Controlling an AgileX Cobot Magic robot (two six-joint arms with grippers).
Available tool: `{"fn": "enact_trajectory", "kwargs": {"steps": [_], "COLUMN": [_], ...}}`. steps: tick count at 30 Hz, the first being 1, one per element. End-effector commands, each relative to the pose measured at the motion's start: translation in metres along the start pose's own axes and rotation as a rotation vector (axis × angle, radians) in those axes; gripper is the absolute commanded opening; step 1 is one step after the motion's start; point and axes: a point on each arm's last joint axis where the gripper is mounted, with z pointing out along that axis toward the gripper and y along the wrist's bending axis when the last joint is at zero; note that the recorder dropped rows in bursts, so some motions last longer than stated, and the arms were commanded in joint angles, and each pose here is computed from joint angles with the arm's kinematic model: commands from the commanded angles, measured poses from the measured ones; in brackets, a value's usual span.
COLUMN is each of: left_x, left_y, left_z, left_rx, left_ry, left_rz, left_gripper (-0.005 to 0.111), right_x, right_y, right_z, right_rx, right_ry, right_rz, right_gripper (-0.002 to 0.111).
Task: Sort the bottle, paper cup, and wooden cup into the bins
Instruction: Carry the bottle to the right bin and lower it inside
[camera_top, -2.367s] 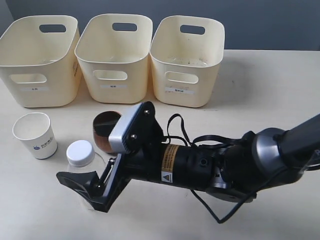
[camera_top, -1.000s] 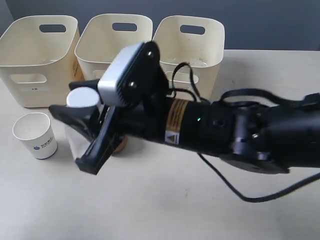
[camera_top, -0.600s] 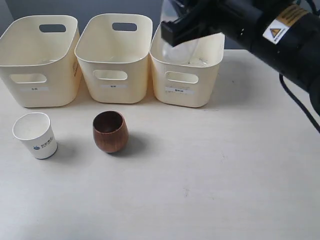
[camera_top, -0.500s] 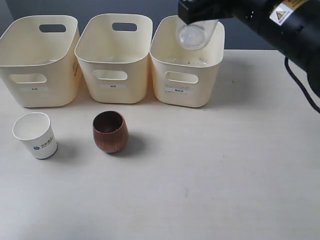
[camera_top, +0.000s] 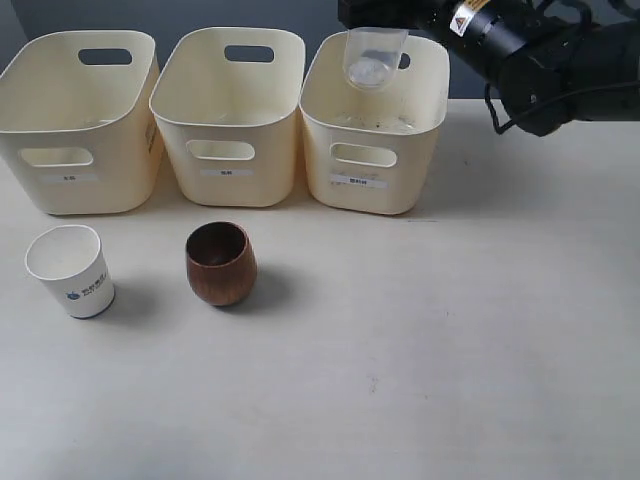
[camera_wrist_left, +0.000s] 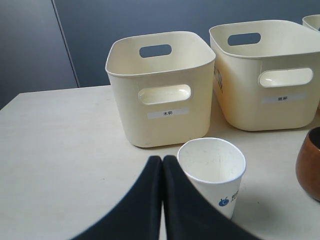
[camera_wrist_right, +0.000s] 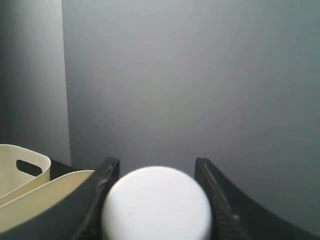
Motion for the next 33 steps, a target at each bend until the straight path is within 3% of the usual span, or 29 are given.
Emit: {"fn": "enact_trajectory", "kwargs": {"steps": [1,13,15,16,20,24,33], "left_x": [-0.002,-0.002,-0.002,-0.002,-0.002,-0.002,-0.002], "left_y": [0.000,0.000,0.000,0.000,0.000,0.000,0.000], "left_z": [0.000,0.000,0.000,0.000,0.000,0.000,0.000], "left_rx": [0.001,0.001,0.001,0.001,0.001,0.001,0.001], "left_ry": [-0.012,-0.012,-0.012,-0.012,-0.012,-0.012,-0.012], "left_rz": [-0.004,-0.004,-0.004,-0.004,-0.004,-0.004,-0.004], "left_gripper": [0.000,0.000,0.000,0.000,0.000,0.000,0.000], "right_x": [0.033,0.105,0.106,0.107,0.108,0.108,0.093], "right_y": [-0.022,-0.027,-0.026,-0.026,-0.026,-0.027,-0.027], "right_z": [0.014,0.020,0.020,0.020,0.020,0.020,0.020], "right_rx": [0.001,0.059,0.052,0.053,0.059,0.062,0.057], "right_ry": [0.023,0.246,0.249,0.253,0.265,0.263,0.214], "right_rz": [0.119,0.157,0.150,0.150,0.154,0.158,0.153], "right_gripper": [-0.001,0.001,0.014,0.029,0.052,0.058,0.058]}}
